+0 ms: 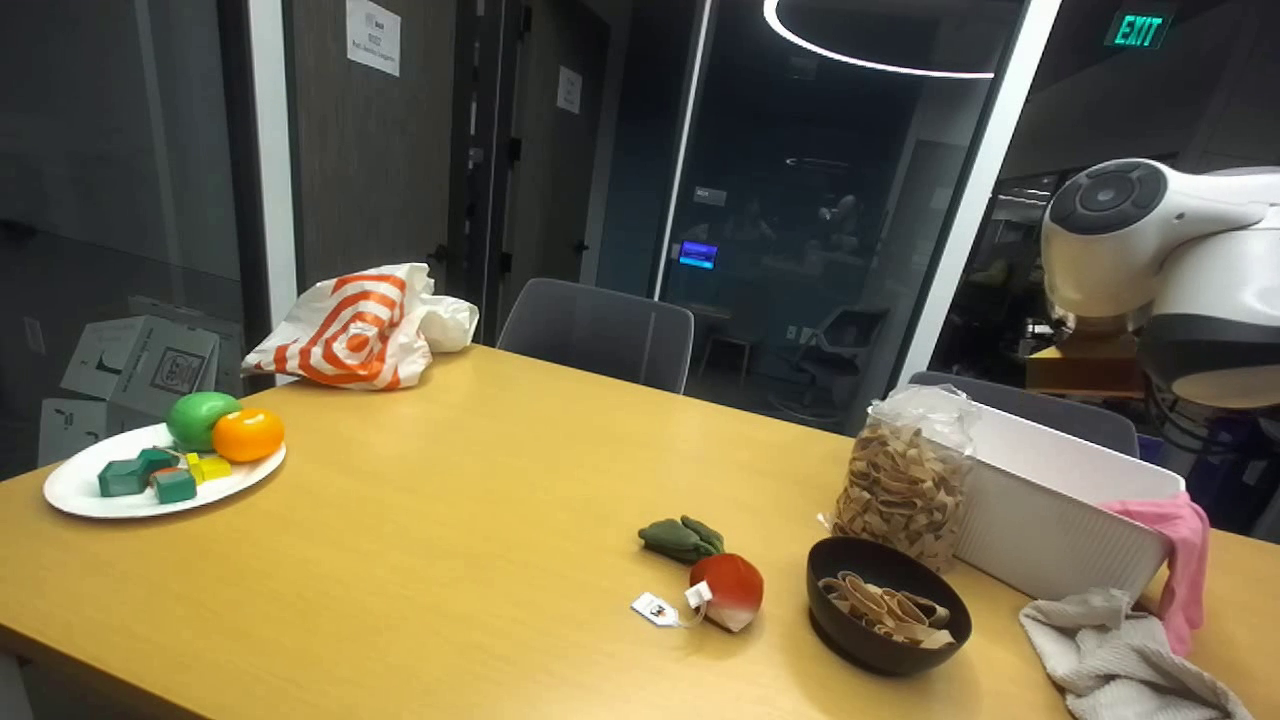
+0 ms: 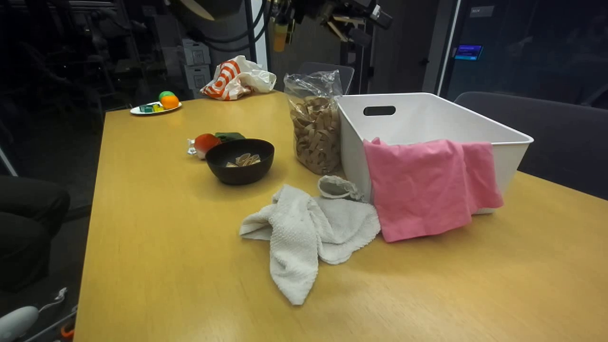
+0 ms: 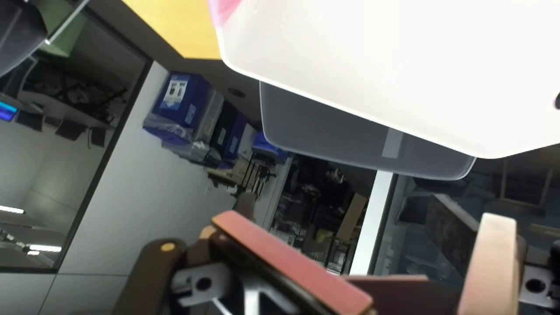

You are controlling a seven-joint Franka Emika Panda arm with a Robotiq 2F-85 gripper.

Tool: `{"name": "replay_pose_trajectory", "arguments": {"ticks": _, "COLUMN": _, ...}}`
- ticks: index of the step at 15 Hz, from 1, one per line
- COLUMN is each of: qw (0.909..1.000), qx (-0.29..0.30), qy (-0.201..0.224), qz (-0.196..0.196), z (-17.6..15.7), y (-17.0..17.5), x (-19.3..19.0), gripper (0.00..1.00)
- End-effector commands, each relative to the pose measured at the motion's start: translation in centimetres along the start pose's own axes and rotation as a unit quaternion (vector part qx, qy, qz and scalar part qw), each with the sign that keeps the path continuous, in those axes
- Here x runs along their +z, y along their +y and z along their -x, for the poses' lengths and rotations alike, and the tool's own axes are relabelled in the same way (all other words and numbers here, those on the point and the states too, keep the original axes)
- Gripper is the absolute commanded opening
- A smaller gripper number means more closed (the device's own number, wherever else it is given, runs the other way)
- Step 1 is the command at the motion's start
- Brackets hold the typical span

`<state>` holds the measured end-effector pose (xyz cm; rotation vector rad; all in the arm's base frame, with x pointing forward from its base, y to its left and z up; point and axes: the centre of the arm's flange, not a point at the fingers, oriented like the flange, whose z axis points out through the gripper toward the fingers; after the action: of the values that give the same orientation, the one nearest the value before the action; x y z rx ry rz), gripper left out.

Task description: Put the pink shirt and white towel on the edges of the basket

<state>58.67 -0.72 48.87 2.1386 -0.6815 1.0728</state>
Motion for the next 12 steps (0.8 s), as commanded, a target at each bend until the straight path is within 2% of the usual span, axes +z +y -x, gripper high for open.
{"name": "replay_pose_trajectory", "arguments": {"ticks": 1, "qw": 0.9948, "qx": -0.009, "qy": -0.093, "qz": -0.04, "z": -0.3, "y": 3.8, "x": -2.7, "gripper": 1.0}}
{"name": "replay_pose_trajectory", "arguments": {"ticks": 4, "qw": 0.9808, "qx": -0.03, "qy": -0.18, "qz": -0.069, "z": 2.3, "y": 5.9, "x": -3.5, "gripper": 1.0}}
{"name": "replay_pose_trajectory", "arguments": {"ticks": 7, "qw": 0.9594, "qx": -0.058, "qy": -0.262, "qz": -0.088, "z": 6.5, "y": 7.2, "x": -3.1, "gripper": 1.0}}
{"name": "replay_pose_trajectory", "arguments": {"ticks": 11, "qw": 0.9422, "qx": -0.086, "qy": -0.314, "qz": -0.077, "z": 13.4, "y": 7.8, "x": -0.8, "gripper": 1.0}}
{"name": "replay_pose_trajectory", "arguments": {"ticks": 12, "qw": 0.9403, "qx": -0.089, "qy": -0.321, "qz": -0.069, "z": 15.0, "y": 8.0, "x": -0.1, "gripper": 1.0}}
